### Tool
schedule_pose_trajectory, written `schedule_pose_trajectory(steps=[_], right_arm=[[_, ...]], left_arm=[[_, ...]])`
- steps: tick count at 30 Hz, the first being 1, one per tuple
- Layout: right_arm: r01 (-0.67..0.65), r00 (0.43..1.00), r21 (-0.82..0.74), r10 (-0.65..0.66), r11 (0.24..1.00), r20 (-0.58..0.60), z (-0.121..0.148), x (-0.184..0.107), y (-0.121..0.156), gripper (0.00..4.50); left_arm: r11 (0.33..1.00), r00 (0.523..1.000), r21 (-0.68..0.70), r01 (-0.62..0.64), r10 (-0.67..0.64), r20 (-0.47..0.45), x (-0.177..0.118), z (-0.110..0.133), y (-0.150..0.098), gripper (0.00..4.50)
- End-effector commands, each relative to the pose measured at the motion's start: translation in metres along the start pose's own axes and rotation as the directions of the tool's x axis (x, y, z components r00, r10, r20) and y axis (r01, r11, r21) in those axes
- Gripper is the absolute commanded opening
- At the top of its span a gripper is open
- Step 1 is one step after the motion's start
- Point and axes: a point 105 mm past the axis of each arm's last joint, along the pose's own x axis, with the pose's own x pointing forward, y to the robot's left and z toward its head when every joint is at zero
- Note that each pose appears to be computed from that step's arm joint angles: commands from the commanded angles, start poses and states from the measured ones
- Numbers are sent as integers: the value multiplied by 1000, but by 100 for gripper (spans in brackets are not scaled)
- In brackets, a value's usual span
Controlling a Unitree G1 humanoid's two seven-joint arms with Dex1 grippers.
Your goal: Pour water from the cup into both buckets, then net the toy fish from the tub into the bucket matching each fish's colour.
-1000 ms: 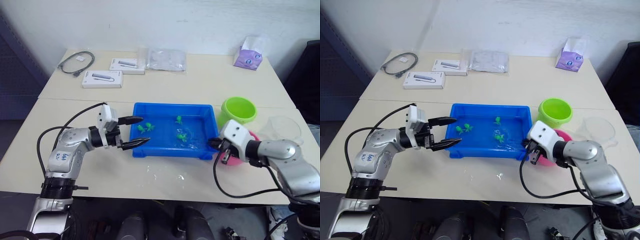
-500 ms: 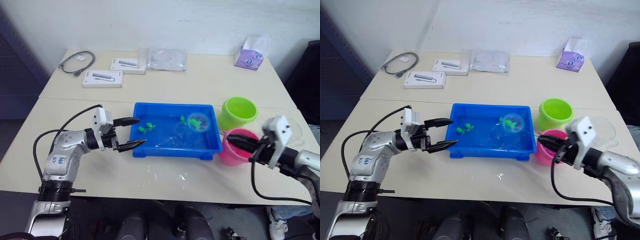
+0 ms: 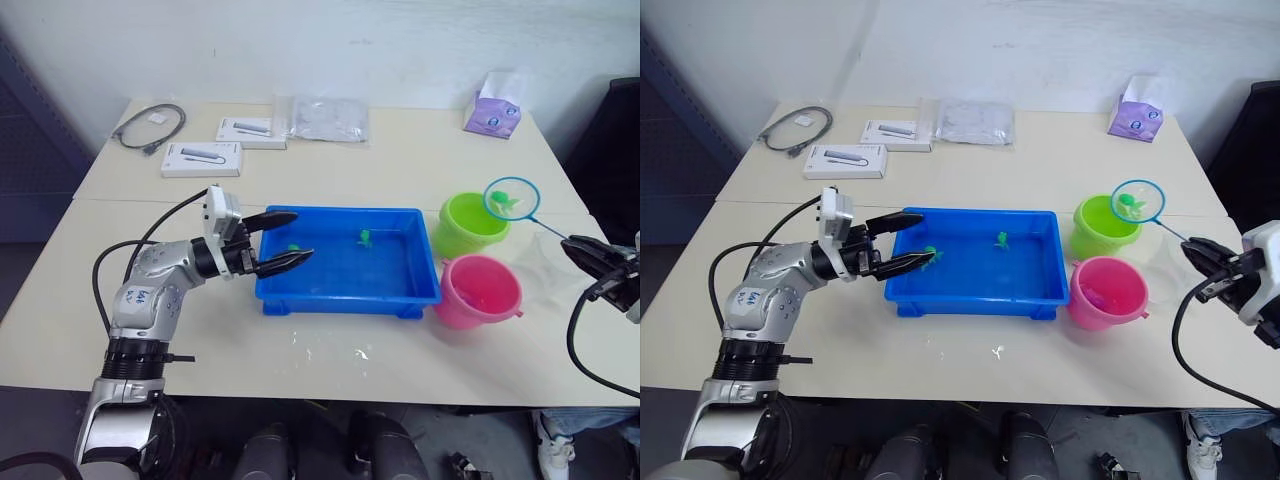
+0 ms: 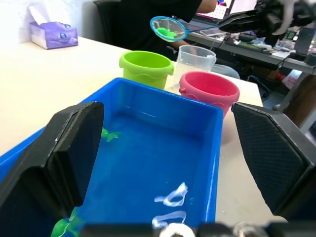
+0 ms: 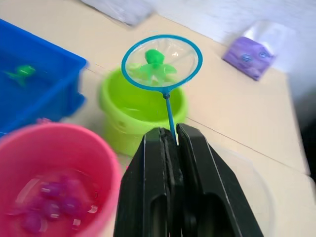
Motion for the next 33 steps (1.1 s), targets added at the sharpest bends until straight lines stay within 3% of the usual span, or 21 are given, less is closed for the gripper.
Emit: schedule_pose_trajectory(steps=[1, 8, 14, 20, 25, 29, 33], right_arm=[[57, 998, -206, -55, 977, 15, 7, 8, -11, 0], [50, 998, -535, -63, 843, -5, 2, 30, -10, 0], [-8, 999, -804, -27, 595, -29, 6, 41, -4, 0], [-21, 1000, -949, -7, 315, -25, 13, 40, -8, 0], [-1, 1000, -969, 9, 246, 1, 13, 38, -9, 0], [64, 997, -980, 36, 189, 72, 32, 37, -7, 0], [14, 998, -970, 58, 241, 29, 16, 39, 3, 0]], left_arm=[[997, 999, 75, 22, -24, 27, 8, 15, -6, 445], [997, 999, 70, 21, -23, 29, 14, 13, -9, 445], [996, 1000, 86, 18, -19, 12, 11, 13, -9, 445], [995, 1000, 96, 5, -6, 10, 10, 12, -11, 445], [994, 1000, 107, -2, 2, 4, 10, 11, -10, 445], [993, 1000, 116, -8, 8, 2, 8, 10, -8, 445], [992, 1000, 126, 6, -4, -18, 7, 7, -9, 445]])
